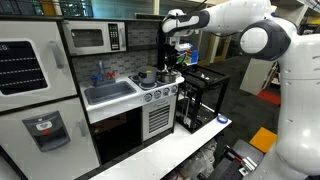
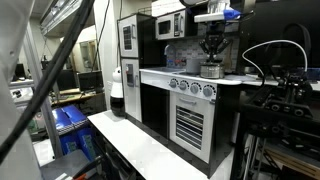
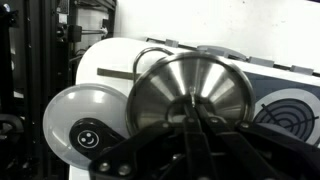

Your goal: Put the lid on the small pot

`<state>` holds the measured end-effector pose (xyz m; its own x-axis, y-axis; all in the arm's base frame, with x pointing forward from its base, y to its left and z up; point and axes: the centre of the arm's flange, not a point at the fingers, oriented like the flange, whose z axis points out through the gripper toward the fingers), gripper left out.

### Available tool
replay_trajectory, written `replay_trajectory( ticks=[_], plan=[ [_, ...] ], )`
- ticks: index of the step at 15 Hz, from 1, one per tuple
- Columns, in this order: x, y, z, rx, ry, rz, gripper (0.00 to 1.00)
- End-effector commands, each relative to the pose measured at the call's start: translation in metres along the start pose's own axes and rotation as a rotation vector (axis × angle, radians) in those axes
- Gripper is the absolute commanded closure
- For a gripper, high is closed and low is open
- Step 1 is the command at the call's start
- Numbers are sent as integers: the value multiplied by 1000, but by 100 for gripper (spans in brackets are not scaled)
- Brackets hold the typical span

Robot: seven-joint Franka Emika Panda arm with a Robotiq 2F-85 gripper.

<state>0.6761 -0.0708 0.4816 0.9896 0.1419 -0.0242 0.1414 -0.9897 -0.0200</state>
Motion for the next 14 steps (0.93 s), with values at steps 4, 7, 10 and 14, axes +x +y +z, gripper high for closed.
replay_trajectory(
  ticks=[4, 7, 10, 14],
  plan=[
    [11, 2, 8, -56, 1, 11, 99],
    [13, -1, 9, -80, 30, 12, 99],
    [15, -4, 8, -99, 63, 13, 99],
    [16, -9, 7, -96, 88, 9, 99]
  ],
)
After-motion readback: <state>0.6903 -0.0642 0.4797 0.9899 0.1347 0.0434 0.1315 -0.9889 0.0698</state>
